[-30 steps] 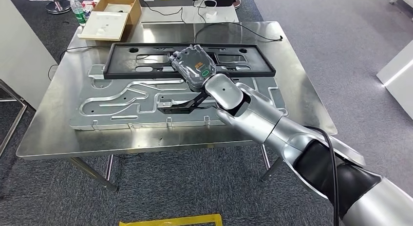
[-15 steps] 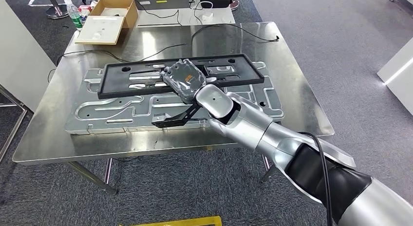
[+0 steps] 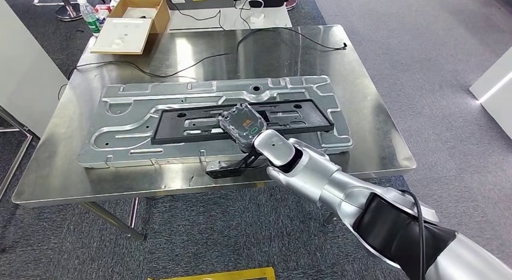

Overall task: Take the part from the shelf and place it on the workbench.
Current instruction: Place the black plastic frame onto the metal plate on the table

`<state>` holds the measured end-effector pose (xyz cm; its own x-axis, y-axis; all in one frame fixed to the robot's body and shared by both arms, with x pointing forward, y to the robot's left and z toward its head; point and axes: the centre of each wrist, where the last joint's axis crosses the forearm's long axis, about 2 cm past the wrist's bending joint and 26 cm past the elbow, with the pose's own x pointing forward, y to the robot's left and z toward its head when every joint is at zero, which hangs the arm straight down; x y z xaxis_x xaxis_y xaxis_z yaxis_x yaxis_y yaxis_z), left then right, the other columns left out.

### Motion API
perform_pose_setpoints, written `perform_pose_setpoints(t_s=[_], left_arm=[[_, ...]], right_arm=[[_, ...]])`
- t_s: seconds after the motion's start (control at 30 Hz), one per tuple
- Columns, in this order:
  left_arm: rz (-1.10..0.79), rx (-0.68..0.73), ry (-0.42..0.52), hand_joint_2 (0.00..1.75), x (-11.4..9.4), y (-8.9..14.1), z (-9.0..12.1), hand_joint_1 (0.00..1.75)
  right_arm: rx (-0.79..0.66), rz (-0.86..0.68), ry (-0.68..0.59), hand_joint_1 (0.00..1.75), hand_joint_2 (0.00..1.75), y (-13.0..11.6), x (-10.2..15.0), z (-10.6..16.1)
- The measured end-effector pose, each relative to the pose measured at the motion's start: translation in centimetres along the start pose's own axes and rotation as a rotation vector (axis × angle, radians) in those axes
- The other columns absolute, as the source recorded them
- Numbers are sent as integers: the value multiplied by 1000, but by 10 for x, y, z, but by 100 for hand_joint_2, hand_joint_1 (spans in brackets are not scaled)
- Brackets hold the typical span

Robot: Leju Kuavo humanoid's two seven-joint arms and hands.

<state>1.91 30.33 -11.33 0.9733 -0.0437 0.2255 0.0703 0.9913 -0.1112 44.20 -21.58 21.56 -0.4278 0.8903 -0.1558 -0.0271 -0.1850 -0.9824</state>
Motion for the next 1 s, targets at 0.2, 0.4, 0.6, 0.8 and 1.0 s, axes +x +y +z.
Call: perform_pose_setpoints(t_s=[0.2, 0.4, 0.6, 0.8, 1.0], left_arm=[[7, 3, 2, 175, -1, 3, 1, 0], [26, 11, 4, 175, -2, 5, 1, 0], [49, 15, 6, 175, -3, 6, 1, 0], [78, 10, 11, 175, -3, 6, 1, 0], [82, 9, 10, 175, -3, 6, 1, 0]], right_arm=[[75, -1, 31, 175, 175, 30, -8, 7], [114, 9, 65, 175, 175, 43, -17, 10], [132, 32, 84, 87, 87, 46, -23, 11], [151, 45, 89, 0, 0, 48, -24, 12], [155, 46, 92, 0, 0, 48, -25, 12]])
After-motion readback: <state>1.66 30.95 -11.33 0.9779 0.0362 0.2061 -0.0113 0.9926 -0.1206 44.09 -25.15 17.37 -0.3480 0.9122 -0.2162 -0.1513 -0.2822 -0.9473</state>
